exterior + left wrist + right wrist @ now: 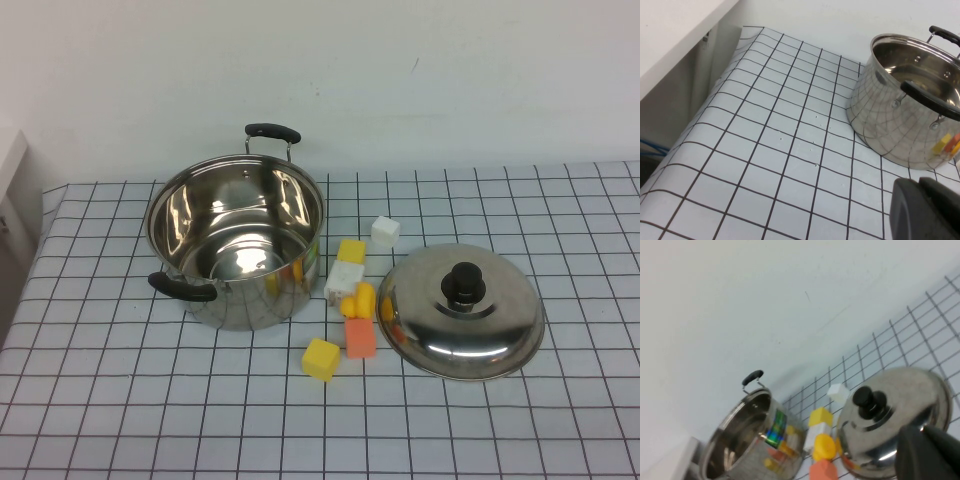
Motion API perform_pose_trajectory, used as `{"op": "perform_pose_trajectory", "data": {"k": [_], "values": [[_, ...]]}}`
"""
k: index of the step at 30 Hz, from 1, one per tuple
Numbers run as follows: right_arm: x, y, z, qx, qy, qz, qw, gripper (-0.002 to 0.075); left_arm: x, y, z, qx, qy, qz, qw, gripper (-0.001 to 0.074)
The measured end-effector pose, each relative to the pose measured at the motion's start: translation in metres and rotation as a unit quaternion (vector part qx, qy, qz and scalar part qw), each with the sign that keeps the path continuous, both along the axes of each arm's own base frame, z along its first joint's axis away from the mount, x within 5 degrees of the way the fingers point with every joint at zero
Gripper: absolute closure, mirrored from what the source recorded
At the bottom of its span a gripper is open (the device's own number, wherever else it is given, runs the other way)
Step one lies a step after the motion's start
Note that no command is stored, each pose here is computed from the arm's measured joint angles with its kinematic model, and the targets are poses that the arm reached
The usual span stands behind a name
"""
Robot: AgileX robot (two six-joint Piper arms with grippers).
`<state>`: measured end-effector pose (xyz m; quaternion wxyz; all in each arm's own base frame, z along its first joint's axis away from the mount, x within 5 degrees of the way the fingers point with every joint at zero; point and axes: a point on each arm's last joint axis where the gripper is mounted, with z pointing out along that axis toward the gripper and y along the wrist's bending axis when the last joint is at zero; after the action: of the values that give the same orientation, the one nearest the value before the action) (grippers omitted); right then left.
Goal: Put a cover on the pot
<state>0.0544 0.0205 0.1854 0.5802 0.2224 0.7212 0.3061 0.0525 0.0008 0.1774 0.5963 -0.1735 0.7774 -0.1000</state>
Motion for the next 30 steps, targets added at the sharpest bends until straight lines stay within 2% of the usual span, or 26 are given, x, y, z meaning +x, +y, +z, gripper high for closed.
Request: {"op": "perform_pose_trajectory", "data": {"k": [9,15,20,24,30], "values": [[0.001,-0.006,0.009,-0.123,-0.054,-0.020,0.991,0.0728,0.000,0.000,0.000,0.000,0.000,0.000,1.000,0.0738],[-0.009,-0.002,0.062,-0.257,-0.144,-0.009,0.956,0.0728,0.000,0.000,0.000,0.000,0.000,0.000,1.000,0.0738],[-0.003,0.002,0.101,-0.336,-0.150,0.026,0.929,0.0728,0.000,0.000,0.000,0.000,0.000,0.000,1.000,0.0738],[0.016,0.006,0.134,-0.367,-0.133,0.074,0.918,0.0728,0.000,0.000,0.000,-0.002,0.000,0.001,1.000,0.0738],[0.064,0.016,0.169,-0.353,-0.121,0.171,0.912,0.0728,0.000,0.000,0.000,-0.002,0.000,0.001,1.000,0.0738]]}}
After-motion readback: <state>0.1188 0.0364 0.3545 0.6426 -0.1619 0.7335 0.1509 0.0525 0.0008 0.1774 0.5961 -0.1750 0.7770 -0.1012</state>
